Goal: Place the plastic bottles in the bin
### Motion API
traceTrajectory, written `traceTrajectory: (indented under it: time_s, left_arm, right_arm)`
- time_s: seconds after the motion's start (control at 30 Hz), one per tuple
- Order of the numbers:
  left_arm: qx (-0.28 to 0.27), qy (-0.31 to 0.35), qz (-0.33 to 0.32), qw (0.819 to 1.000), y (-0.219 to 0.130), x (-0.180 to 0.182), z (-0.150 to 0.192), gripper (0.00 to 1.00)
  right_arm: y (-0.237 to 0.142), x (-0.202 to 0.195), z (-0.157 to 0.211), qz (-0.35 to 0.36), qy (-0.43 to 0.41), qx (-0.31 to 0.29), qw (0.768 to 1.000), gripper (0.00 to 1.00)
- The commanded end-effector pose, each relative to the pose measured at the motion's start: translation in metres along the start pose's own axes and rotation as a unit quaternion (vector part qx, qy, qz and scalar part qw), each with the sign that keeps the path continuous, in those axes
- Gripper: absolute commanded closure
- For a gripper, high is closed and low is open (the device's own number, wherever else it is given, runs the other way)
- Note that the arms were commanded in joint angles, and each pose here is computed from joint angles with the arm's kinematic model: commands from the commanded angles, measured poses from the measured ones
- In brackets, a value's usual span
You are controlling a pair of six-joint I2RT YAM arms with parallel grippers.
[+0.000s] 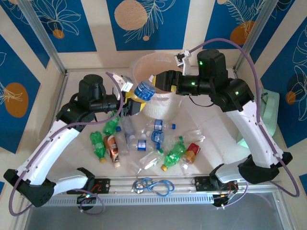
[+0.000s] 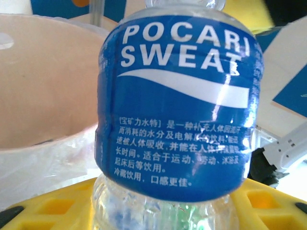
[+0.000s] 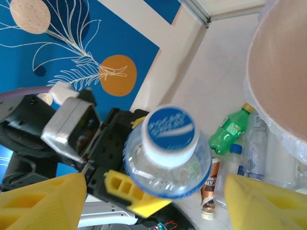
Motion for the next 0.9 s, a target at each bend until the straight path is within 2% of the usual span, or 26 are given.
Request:
traceTrajectory:
  time_s: [0.0, 0.27, 0.37, 0.5, 0.63, 0.73, 0.87]
  left_arm:
    - [0.013, 0.029, 0.026, 0.999, -0.005, -0.014, -0.004, 0.51]
    - [0.030, 0.043, 0.028, 0.998, -0.002, -0.019, -0.003, 0.53]
    - [0.032, 0.045, 0.022, 0.998, -0.002, -0.018, -0.002, 0.53]
    - [0.034, 0.034, 0.010, 0.999, 0.001, -0.014, -0.002, 0.53]
    - [0.033, 0.029, -0.001, 0.999, 0.005, -0.009, -0.002, 0.53]
    - [0.037, 0.026, -0.005, 0.999, 0.008, -0.007, -0.001, 0.54]
    - [0.036, 0.026, -0.005, 0.999, 0.008, -0.006, 0.000, 0.55]
  right_arm:
    - [0.001, 0.001, -0.001, -0.016, 0.005, 0.018, 1.000, 0.27]
    - [0.007, -0.003, -0.002, -0.007, 0.012, 0.028, 1.000, 0.37]
    - [0.010, -0.005, -0.001, -0.003, 0.015, 0.032, 0.999, 0.46]
    - [0.010, -0.005, -0.001, -0.001, 0.018, 0.030, 0.999, 0.53]
    - [0.011, -0.007, 0.001, 0.001, 0.022, 0.031, 0.999, 0.54]
    - [0.013, -0.009, 0.003, 0.002, 0.026, 0.035, 0.999, 0.48]
    - [0.014, -0.010, 0.005, 0.004, 0.029, 0.038, 0.999, 0.53]
Point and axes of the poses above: each hand's point on the last joint's axis, 136 mm out from that joint toward the fingers, its own y axis out along the fingers, its own x axis along the line the jaws close on, z = x × y, the point moved 9 cm from there along -y, back along the fingers, and after that the axes turned 13 degrees about -y, right-handed, at the moved point
